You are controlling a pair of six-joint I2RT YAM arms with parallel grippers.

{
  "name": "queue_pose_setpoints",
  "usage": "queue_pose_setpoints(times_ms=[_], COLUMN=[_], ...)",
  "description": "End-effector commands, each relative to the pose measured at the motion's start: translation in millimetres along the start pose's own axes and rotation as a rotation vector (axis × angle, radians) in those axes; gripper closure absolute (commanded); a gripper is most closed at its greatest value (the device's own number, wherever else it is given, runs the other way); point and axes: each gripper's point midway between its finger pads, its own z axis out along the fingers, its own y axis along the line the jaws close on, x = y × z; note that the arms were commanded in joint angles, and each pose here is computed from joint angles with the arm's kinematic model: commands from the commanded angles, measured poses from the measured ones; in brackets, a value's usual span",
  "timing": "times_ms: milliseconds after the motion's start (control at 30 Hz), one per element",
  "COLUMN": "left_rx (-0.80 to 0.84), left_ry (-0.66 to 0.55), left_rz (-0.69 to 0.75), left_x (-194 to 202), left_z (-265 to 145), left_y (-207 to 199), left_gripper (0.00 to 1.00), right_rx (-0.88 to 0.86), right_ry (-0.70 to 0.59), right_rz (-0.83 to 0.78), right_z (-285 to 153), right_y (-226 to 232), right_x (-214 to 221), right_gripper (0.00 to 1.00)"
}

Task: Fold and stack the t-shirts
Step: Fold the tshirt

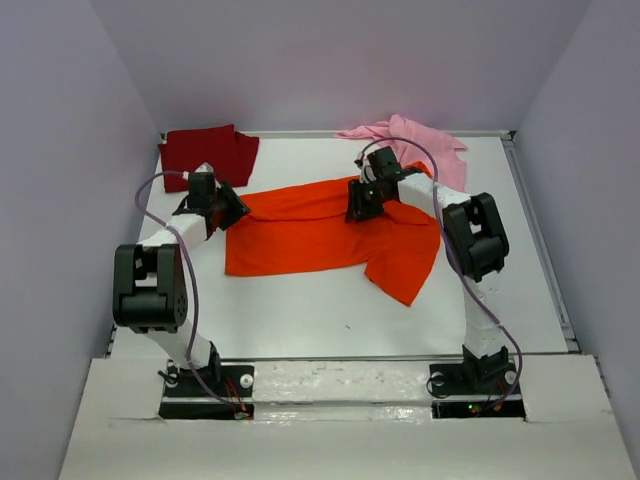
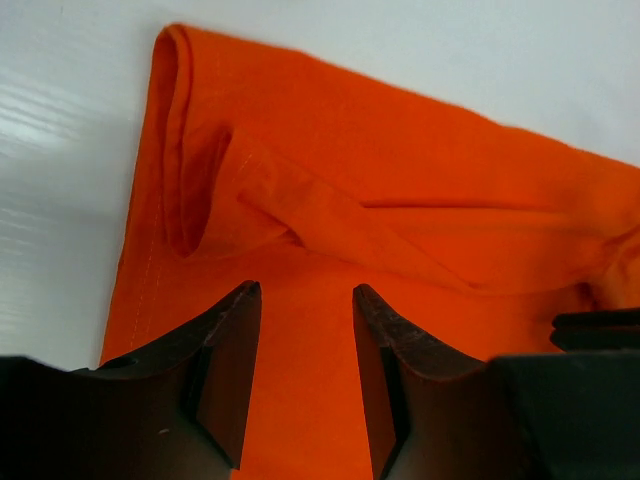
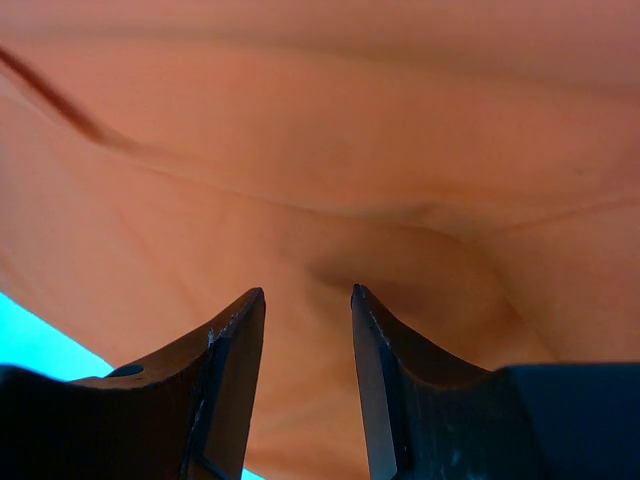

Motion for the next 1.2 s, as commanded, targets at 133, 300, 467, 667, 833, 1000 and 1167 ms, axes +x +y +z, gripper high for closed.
queue_pose_setpoints(times_ms=[133, 300, 467, 667, 833, 1000, 1167], left_rx=[0.013, -0.019, -0.089, -0.179, -0.228, -0.243, -0.256], left_ry=[-0.071, -0.064, -0.09, -0.129, -0.073, -0.042, -0.021], left_rz=[-0.065, -0.06, -0.004, 0.065, 0.075, 0.067, 0.085], left_x=[-29, -27, -43, -62, -47, -32, -20], left_z=[35, 51, 48, 38, 47, 54, 58], left_y=[-8, 1, 4, 11, 25, 33, 33], left_gripper=[0.49, 0.49, 0.49, 0.49, 0.49, 0.49, 0.49], right_rx=[-0.01, -0.033, -0.025, -0.027, -0.03, -0.022, -0.025], right_ry=[-0.151, -0.15, -0.14, -0.133, -0.132, -0.135, -0.132], right_rz=[-0.074, -0.077, -0.063, -0.046, -0.046, -0.035, -0.028], right_z=[-39, -39, -33, -29, -28, -28, -26], right_y=[17, 21, 13, 8, 8, 3, 2], right_x=[-28, -29, -28, -28, -28, -29, -29], right_gripper=[0.54, 0.54, 0.54, 0.54, 0.54, 0.55, 0.55])
